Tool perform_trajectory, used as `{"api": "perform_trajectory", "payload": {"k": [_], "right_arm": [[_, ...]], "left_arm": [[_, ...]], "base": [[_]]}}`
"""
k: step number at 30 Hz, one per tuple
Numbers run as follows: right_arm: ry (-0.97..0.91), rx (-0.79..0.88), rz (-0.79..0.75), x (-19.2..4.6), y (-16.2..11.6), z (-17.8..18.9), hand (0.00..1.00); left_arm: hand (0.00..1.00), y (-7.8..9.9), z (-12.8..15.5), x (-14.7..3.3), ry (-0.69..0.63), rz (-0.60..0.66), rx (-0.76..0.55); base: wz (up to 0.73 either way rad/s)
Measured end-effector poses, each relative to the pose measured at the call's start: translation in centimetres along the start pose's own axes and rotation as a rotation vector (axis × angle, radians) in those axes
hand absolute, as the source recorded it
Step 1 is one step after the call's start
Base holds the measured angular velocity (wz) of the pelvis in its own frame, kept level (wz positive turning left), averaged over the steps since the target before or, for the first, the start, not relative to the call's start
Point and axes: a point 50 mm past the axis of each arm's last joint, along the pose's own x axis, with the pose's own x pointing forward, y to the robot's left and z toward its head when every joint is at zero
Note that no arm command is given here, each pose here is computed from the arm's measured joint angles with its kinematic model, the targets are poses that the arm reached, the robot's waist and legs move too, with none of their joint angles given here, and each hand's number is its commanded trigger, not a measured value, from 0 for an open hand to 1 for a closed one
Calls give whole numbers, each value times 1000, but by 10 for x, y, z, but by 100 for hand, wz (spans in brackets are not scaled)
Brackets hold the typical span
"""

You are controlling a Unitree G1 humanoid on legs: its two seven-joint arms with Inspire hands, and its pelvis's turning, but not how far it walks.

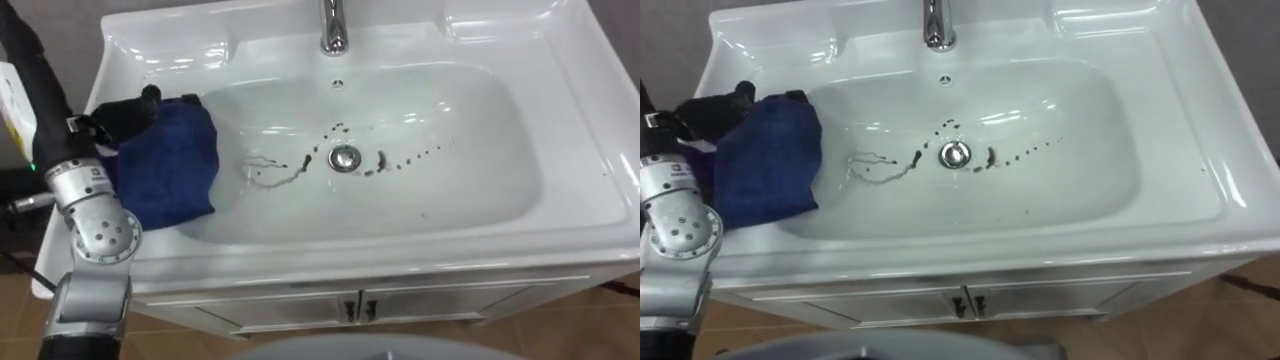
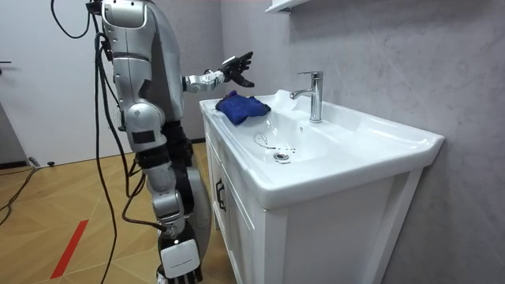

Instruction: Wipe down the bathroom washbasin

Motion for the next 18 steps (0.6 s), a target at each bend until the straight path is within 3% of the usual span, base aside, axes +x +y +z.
{"api": "perform_trajectory", "payload": {"k": [10,18], "right_arm": [[15,-37,1,0,2,-1,0],[17,-39,0,0,2,0,0]], "left_arm": [[0,-35,4,-21,-18,-231,33],[0,-40,-4,-33,29,-320,51]], "base": [[0],[0]]}}
